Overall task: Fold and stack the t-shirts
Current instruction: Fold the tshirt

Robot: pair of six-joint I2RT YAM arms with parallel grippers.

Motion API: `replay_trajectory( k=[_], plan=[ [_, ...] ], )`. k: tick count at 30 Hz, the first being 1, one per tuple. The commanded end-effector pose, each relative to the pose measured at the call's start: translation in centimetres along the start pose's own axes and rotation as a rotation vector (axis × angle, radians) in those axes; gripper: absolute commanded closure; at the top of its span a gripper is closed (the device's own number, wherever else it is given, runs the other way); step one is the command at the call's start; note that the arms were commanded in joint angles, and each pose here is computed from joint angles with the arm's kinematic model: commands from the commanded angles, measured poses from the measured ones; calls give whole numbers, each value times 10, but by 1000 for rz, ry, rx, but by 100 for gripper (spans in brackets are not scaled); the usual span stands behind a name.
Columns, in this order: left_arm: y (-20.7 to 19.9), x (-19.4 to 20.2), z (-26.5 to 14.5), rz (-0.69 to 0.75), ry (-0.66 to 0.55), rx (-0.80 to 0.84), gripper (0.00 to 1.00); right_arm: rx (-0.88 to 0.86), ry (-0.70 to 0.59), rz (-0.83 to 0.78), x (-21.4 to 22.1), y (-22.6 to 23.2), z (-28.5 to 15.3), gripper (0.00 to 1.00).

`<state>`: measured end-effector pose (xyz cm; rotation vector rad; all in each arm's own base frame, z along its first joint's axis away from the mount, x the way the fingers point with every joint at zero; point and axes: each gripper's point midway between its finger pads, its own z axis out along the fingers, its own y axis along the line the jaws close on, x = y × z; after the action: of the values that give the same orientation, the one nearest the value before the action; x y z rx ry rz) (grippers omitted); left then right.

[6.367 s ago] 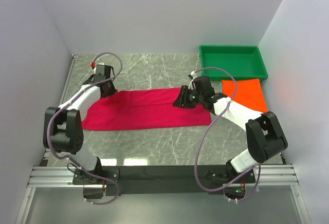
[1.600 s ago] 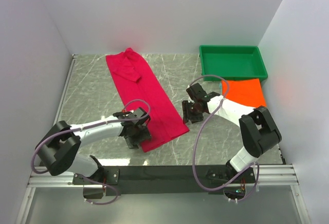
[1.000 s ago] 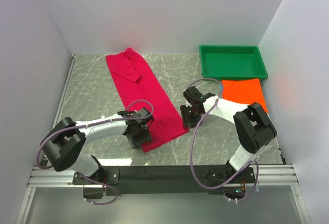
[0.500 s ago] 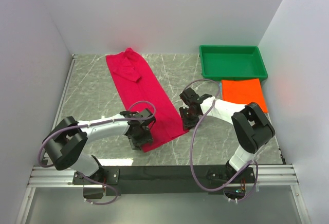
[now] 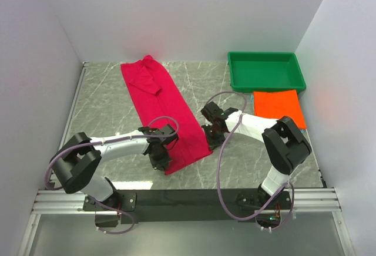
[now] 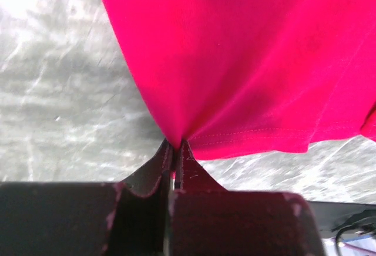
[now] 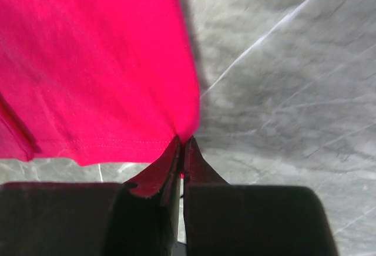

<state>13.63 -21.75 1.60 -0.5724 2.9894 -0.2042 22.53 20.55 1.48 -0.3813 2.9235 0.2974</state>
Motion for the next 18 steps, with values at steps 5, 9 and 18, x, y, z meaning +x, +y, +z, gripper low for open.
replay_trajectory(
  k=[5, 9, 18],
  plan=[
    [26, 41, -34, 125, 81, -1, 99, 60, 108, -93, 46, 12, -37, 100],
    [40, 71, -46, 150, 136, 29, 98, 52, 149, -120, 80, 25, -50, 100],
    [59, 121, -57, 155, 234, 81, 98, 32, 191, -143, 118, 32, -77, 100]
  ],
)
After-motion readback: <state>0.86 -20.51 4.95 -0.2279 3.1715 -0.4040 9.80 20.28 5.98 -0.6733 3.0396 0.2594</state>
